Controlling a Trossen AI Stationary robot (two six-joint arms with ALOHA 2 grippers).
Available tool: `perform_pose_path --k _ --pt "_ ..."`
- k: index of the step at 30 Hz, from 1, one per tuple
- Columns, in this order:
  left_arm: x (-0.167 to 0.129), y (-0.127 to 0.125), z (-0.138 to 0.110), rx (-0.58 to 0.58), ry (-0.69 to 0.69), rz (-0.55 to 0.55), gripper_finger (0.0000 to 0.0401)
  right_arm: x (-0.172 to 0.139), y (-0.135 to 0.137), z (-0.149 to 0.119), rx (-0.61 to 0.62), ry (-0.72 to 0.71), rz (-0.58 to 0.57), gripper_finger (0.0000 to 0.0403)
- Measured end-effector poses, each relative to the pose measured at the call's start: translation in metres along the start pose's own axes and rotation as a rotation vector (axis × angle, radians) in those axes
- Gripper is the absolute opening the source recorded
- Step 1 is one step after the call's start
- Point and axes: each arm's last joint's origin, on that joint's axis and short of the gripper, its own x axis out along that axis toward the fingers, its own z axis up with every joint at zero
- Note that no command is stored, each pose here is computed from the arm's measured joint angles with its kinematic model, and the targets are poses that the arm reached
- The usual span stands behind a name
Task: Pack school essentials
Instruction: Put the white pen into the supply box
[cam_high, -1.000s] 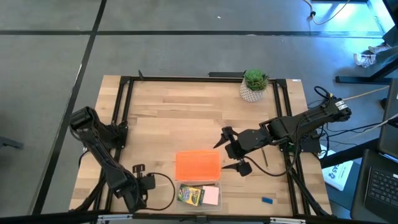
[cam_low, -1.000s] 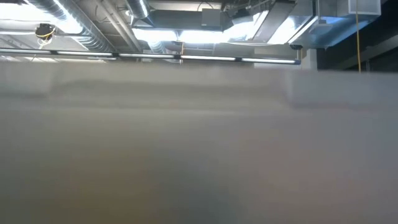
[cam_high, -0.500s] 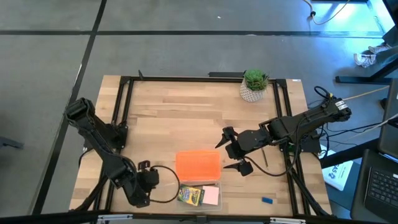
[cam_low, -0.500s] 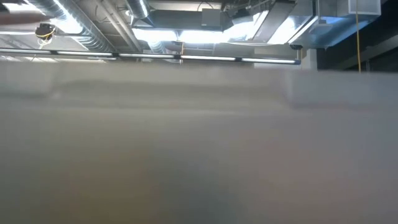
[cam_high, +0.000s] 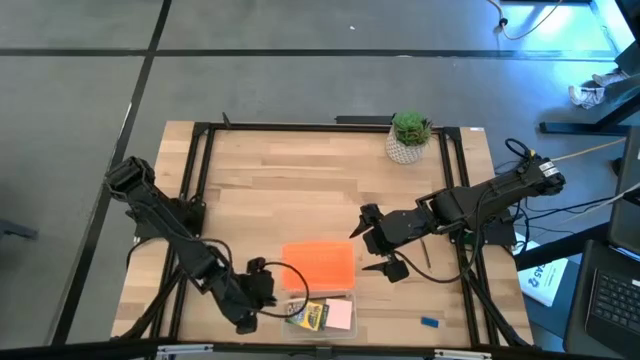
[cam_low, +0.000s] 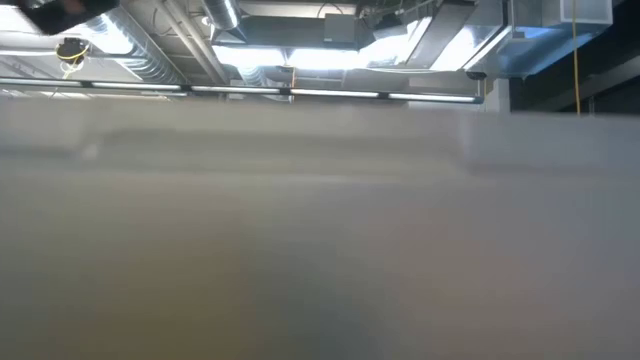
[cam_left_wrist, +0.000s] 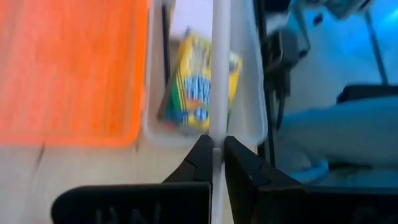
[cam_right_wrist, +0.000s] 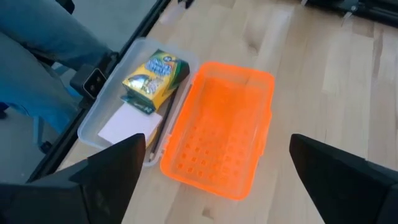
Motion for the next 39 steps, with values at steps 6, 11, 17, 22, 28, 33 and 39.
perform_pose_path --k 6,11,17,22,28,33,39 --pt "0.004 -0.004 0.016 0.048 -0.139 -0.054 0.0009 0.000 0.000 0.000 -0.002 0.005 -0.001 0.0398" --pt "0.020 -0.009 0.018 0.077 -0.192 -0.068 0.0009 0.000 0.000 -0.001 -0.002 0.011 -0.001 0.0398" --pt "0.043 -0.014 0.014 0.091 -0.212 -0.080 0.0009 0.000 0.000 -0.001 -0.006 0.012 -0.007 0.0398" --pt "0.060 -0.016 0.008 0.108 -0.221 -0.086 0.0009 0.000 0.000 -0.001 -0.005 0.012 -0.008 0.0398" --pt "0.079 -0.016 0.000 0.118 -0.207 -0.084 0.0009 0.000 0.000 -0.001 -0.006 0.012 -0.008 0.0398" --pt "0.092 -0.015 -0.009 0.131 -0.177 -0.068 0.0009 0.000 0.000 -0.001 -0.007 0.012 -0.010 0.0398" --pt "0.101 -0.014 -0.013 0.132 -0.158 -0.083 0.0009 0.000 -0.001 -0.001 -0.009 0.013 -0.012 0.0398"
